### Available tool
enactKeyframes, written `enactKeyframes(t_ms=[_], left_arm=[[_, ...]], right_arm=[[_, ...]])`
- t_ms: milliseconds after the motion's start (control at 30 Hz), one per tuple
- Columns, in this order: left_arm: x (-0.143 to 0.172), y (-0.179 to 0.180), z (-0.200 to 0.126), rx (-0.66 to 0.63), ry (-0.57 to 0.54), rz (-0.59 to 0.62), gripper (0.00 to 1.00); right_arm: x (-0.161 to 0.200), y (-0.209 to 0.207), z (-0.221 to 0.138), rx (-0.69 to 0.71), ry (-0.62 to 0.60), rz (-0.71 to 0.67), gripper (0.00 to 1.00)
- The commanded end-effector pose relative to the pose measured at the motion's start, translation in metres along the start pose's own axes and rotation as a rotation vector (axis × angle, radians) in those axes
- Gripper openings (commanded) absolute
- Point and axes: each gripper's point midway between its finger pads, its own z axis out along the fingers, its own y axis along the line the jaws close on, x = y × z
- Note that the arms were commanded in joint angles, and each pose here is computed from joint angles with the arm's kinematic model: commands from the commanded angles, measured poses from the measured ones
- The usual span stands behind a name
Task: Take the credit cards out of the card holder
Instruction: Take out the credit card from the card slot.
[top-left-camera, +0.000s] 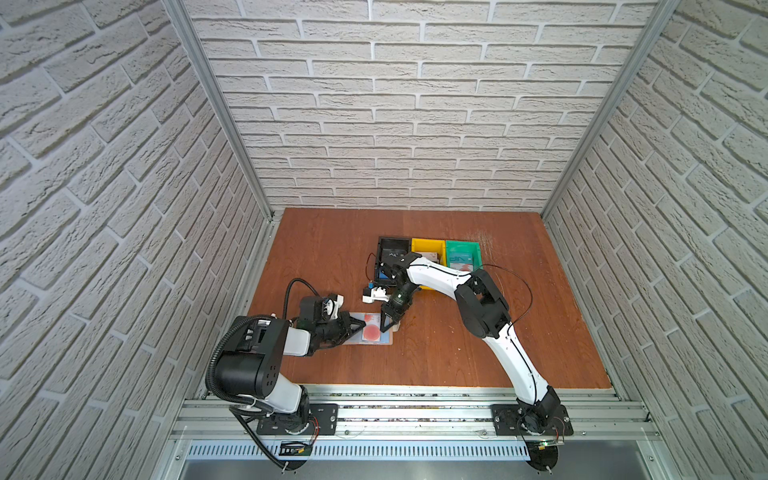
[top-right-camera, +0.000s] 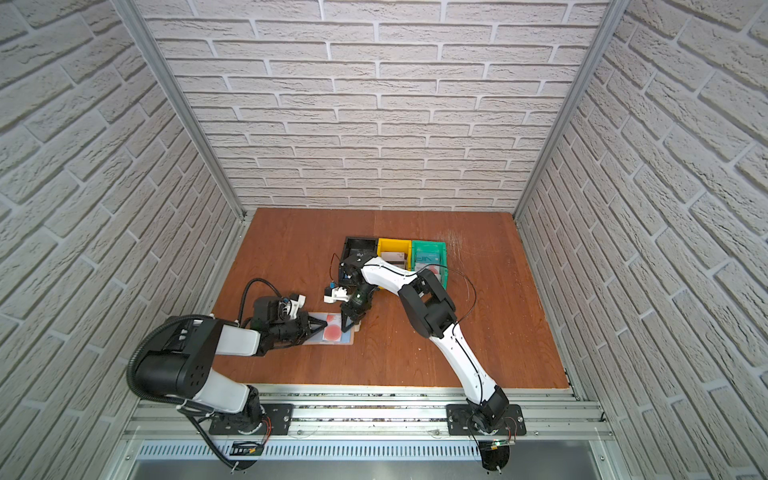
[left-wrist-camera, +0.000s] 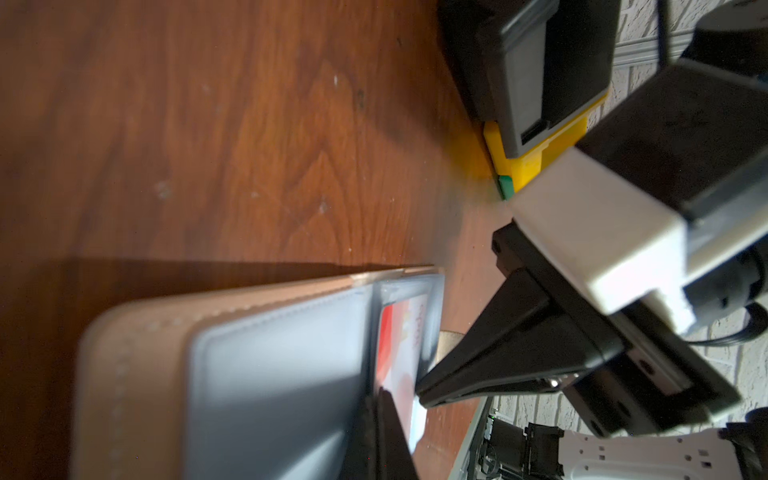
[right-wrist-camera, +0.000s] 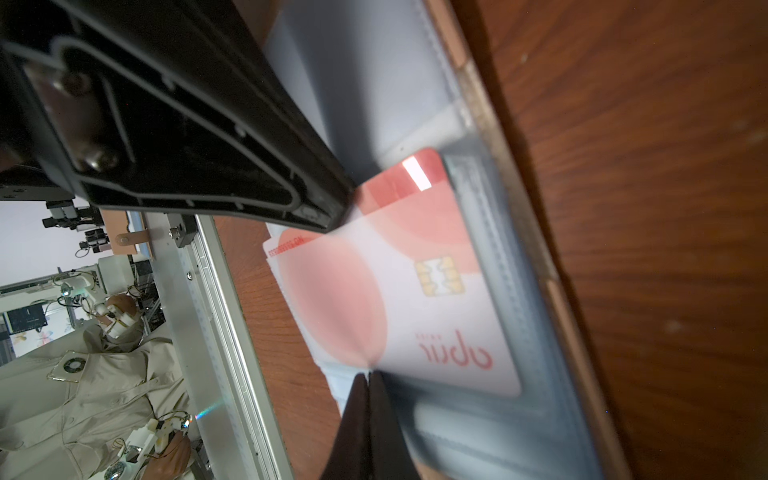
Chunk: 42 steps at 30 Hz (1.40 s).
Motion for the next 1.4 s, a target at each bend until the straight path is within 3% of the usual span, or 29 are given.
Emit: enactKeyframes(t_ms=[0,367,767,1033,1167,1367], left_arm=[[0.009,0.009,0.001,-0.011,0.017,-0.006,0.0],[0.011,0.03,-0.009,-0.096,-0.033,-0.076,0.0],[0.01,0.032,-0.042,-0.196,-0.103,-0.087,0.0],[-0.004,0.018,-0.064,-0.18,-0.212,-0.103,0.0],[-0.015,0.001,-0.084,-0.194,-0.302,-0.076,0.0],[-0.026,-0.033,-0.098,-0.093,-0.376,-0.038,0.0]], right_arm=[[0.004,-0.031,0.023,0.088,0.04,-0.011,0.06],[0.01,-0.035,0.015,0.101,0.032,0.001,0.05],[0.01,-0.032,0.007,0.107,0.02,0.0,0.06],[0.001,-0.003,-0.027,0.136,-0.058,-0.052,0.11],[-0.006,0.021,-0.052,0.142,-0.115,-0.085,0.21],[-0.018,0.06,-0.077,0.003,-0.172,-0.115,0.27]])
